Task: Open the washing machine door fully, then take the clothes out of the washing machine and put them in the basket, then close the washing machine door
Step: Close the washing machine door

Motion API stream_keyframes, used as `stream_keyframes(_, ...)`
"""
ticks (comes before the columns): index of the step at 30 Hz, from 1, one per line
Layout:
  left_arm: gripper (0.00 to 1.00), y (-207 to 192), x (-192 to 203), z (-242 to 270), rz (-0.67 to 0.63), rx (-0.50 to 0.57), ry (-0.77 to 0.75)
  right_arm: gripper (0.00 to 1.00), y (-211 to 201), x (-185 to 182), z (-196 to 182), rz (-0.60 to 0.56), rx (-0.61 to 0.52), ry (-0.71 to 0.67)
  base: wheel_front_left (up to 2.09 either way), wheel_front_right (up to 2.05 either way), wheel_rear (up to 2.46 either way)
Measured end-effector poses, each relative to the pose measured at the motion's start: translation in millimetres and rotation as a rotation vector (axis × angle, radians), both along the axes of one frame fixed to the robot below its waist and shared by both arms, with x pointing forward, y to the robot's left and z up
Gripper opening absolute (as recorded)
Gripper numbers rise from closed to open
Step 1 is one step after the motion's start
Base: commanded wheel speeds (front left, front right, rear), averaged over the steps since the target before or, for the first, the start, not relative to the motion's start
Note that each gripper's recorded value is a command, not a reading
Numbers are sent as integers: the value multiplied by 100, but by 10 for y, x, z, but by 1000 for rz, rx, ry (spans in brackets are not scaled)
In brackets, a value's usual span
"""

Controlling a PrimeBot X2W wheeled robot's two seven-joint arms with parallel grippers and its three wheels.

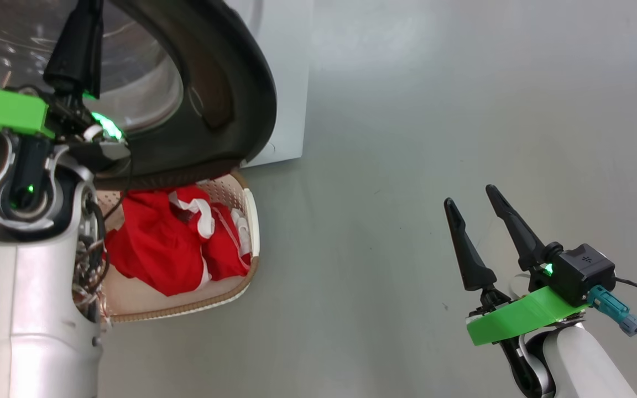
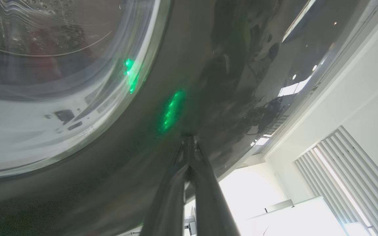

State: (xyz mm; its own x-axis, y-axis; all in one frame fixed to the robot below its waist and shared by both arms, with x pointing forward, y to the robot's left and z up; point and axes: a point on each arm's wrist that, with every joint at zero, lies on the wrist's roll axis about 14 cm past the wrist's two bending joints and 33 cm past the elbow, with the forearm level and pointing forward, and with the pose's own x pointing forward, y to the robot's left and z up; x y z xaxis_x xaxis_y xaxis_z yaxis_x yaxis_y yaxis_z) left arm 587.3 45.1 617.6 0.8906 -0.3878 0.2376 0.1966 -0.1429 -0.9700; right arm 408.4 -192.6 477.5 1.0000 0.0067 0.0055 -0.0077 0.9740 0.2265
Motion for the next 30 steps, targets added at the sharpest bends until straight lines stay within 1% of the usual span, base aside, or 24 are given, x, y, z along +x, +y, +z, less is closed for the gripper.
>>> stream_keyframes(5, 0, -27, 81, -70, -7, 3, 7, 100, 1, 17, -69, 2, -7, 19, 0, 0, 0)
stream_keyframes(11, 0, -33, 44, -90, -24, 7, 6, 100, 40, 34, -78, 14, -9, 20, 0, 0, 0)
stream_keyframes(13, 54, -15, 10, -69, -22, 4, 5, 100, 57, 37, -57, 18, -8, 14, 0, 0, 0)
stream_keyframes(14, 100, -4, -10, -66, -22, 5, 5, 100, 65, 38, -44, 20, -7, 10, 0, 0, 0)
stream_keyframes(18, 100, 57, -162, -128, -20, 17, 11, 100, 94, 40, 26, 28, -3, -10, 0, 0, 0)
stream_keyframes(21, 100, 101, -325, -162, -15, 48, 1, 100, 106, 40, 102, 31, -1, -31, 0, 0, 0)
stream_keyframes(23, 100, 139, -434, -176, 9, 124, -24, 100, 128, 37, 154, 37, 1, -46, 0, 0, 0)
stream_keyframes(24, 100, 139, -434, -176, 9, 124, -24, 100, 128, 37, 154, 37, 1, -46, 0, 0, 0)
stream_keyframes(25, 100, 176, -483, -190, 32, 171, -37, 100, 143, 33, 176, 41, 2, -52, 0, 0, 0)
stream_keyframes(27, 100, 276, -578, -234, 80, 229, -47, 100, 167, 23, 216, 48, 4, -62, 0, 0, 0)
stream_keyframes(30, 100, 393, -749, -339, 144, 385, -71, 100, 184, 6, 300, 52, 5, -84, 0, 0, 0)
